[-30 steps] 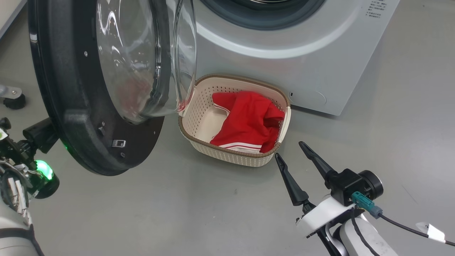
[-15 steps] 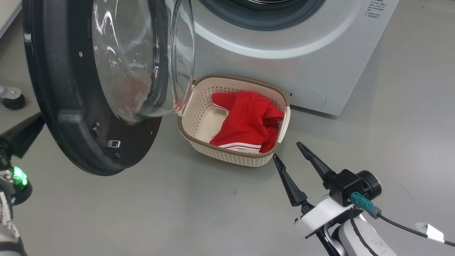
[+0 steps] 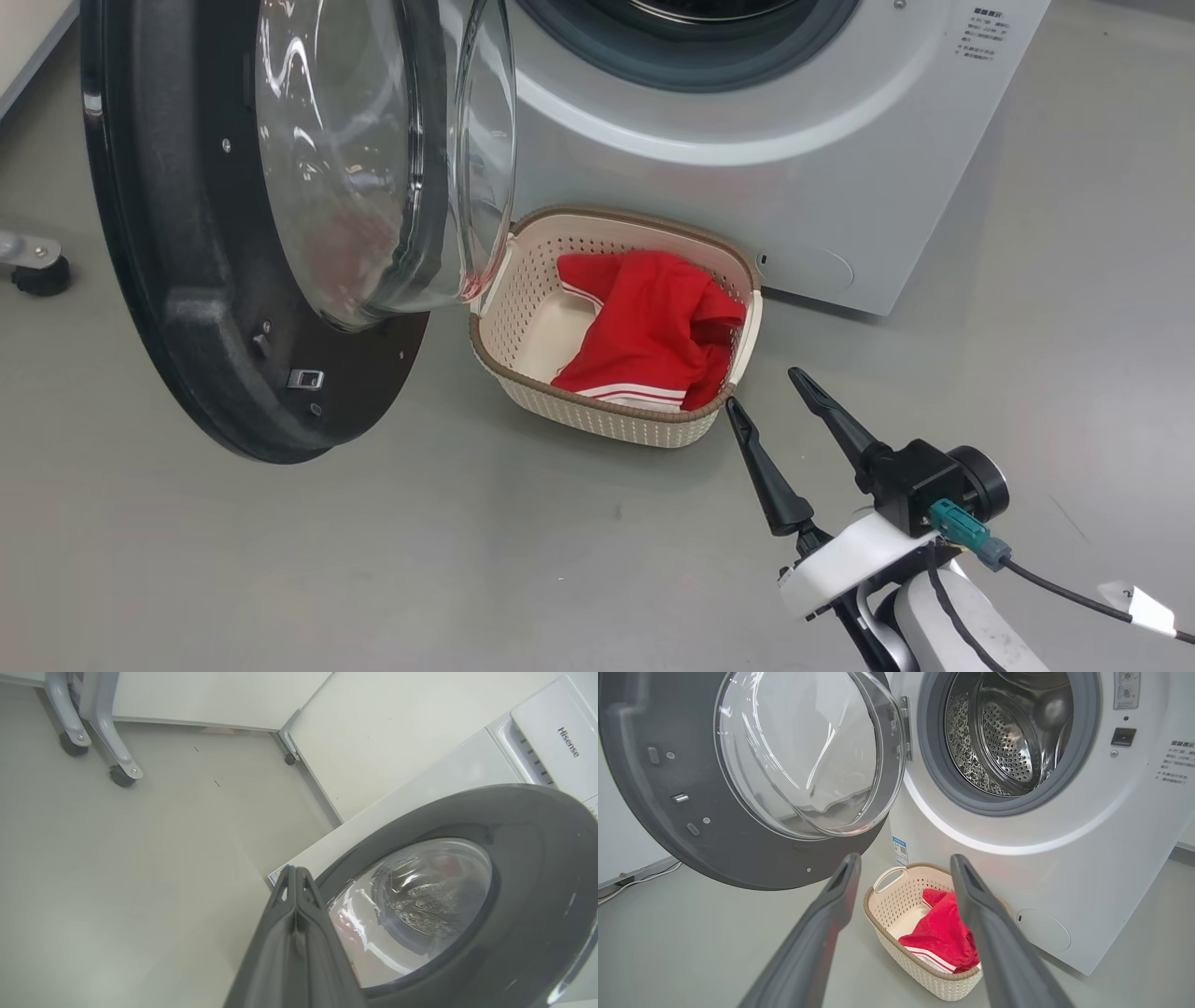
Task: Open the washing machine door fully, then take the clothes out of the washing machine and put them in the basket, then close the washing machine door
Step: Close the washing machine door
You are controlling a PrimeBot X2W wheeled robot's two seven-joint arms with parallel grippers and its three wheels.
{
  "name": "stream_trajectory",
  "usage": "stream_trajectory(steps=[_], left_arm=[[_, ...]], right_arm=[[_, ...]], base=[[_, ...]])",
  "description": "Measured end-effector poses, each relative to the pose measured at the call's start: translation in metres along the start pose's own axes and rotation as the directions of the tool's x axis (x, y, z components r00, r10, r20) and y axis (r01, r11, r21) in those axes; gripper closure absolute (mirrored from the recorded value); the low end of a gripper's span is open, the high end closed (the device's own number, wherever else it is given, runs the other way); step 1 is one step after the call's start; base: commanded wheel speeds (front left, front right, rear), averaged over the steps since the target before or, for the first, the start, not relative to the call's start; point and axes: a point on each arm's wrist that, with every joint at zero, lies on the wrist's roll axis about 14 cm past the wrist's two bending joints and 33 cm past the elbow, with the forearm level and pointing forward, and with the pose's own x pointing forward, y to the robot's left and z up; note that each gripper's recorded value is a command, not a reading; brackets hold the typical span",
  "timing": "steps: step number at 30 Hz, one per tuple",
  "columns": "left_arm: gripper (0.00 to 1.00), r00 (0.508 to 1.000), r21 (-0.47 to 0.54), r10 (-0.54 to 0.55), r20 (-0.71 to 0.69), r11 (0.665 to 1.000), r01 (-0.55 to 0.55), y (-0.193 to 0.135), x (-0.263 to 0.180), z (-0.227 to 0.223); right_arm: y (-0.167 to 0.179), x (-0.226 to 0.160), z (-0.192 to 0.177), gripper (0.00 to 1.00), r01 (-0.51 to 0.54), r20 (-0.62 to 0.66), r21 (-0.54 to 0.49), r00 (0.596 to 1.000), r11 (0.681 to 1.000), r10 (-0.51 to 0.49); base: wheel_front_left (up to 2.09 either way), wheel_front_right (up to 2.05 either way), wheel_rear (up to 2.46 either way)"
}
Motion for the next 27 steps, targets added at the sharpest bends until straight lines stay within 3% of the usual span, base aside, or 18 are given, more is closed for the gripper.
stream_trajectory(steps=[4, 8, 13, 22, 27], left_arm=[[1.00, 0.998, 0.223, 0.035, 0.044, 0.974, -0.044, -0.003, -0.007, -0.002], [1.00, 0.998, 0.336, 0.010, 0.063, 0.941, -0.030, -0.012, -0.010, -0.018], [1.00, 0.996, 0.455, 0.022, 0.085, 0.889, -0.059, 0.000, -0.023, -0.035], [1.00, 0.979, 0.547, -0.050, 0.196, 0.834, -0.067, 0.001, -0.038, -0.043], [0.97, 0.964, 0.624, -0.124, 0.237, 0.780, -0.053, -0.008, -0.044, -0.048]], right_arm=[[0.000, 0.000, 0.002, 0.00, 0.003, 0.005, 0.003, 1.000, 1.000, -0.003], [0.001, -0.003, 0.001, 0.00, 0.005, 0.000, 0.004, 1.000, 1.000, -0.005], [0.004, -0.004, 0.001, 0.00, 0.001, 0.001, 0.003, 1.000, 1.000, -0.001], [0.005, -0.005, 0.003, 0.00, 0.001, 0.005, -0.001, 1.000, 1.000, -0.001], [0.004, -0.006, 0.003, 0.00, 0.005, 0.005, -0.001, 1.000, 1.000, -0.005]], base=[[0.00, 0.00, 0.00], [0.00, 0.00, 0.00], [0.00, 0.00, 0.00], [0.00, 0.00, 0.00], [0.00, 0.00, 0.00]])
